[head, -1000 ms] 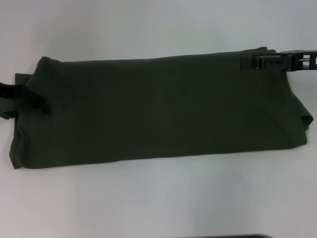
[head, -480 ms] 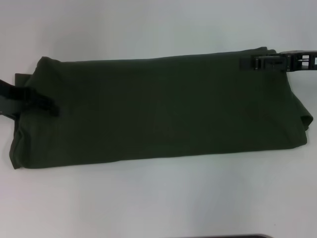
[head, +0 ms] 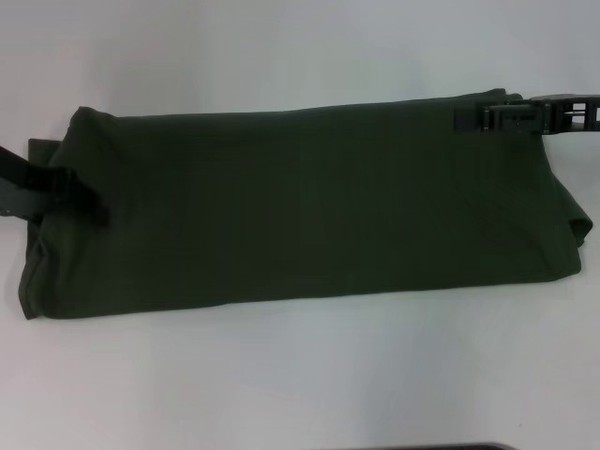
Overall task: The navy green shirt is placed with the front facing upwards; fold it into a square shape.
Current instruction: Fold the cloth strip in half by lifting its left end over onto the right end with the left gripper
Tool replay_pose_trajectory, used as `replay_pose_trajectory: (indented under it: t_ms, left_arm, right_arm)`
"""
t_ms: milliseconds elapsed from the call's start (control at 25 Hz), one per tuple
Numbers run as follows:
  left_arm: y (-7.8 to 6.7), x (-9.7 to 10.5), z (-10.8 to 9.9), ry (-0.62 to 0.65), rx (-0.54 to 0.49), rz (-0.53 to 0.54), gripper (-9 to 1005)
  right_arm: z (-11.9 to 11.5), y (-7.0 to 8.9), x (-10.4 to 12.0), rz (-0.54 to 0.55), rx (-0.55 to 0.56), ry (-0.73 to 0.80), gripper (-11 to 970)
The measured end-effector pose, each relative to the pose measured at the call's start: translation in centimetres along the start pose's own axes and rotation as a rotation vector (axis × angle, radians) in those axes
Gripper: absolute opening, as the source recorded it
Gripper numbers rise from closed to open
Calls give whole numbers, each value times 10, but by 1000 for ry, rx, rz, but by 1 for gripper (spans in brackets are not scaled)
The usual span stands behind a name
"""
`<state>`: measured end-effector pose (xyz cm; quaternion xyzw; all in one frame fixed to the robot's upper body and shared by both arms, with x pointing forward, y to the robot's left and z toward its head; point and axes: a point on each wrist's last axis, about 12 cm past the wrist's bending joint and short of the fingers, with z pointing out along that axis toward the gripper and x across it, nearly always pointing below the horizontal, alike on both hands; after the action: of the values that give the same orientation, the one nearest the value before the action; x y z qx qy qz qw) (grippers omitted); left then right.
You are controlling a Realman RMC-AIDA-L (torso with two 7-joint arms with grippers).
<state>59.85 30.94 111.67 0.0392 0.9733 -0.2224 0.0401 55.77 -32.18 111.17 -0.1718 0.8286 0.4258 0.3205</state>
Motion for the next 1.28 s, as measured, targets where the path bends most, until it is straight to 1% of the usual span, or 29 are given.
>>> replay_pose_trajectory:
  t_ms: [120, 240, 400, 640, 720, 960, 1080, 1240, 1280]
  left_arm:
    - [0, 0, -1, 3, -9, 4, 495]
    - [1, -1, -3, 2, -12, 7, 288]
    - [-2, -1, -9, -5, -8, 19, 187]
    - [-6, -1, -10, -5, 8, 26, 36]
    - [-10, 0, -10, -1, 22, 37, 27]
    - [-36, -3, -5, 3, 62, 110, 11]
    - [-43, -4, -2, 6, 75, 128, 14]
    - [-58, -5, 9, 21, 103, 163, 17]
    - [-60, -5, 10, 22, 105, 168, 18]
  right_arm:
    - [0, 0, 0, 0, 0, 0, 804]
    - [1, 0, -1, -3, -3, 1, 804]
    - [1, 1, -2, -2, -4, 1, 804]
    - [1, 0, -2, 4, 0, -1, 804]
    - [1, 0, -2, 4, 1, -1, 804]
    - [1, 0, -3, 4, 4, -4, 802]
    - [1, 0, -3, 3, 5, -4, 802]
    - [1, 0, -4, 2, 6, -6, 802]
    - [1, 0, -5, 2, 6, -6, 802]
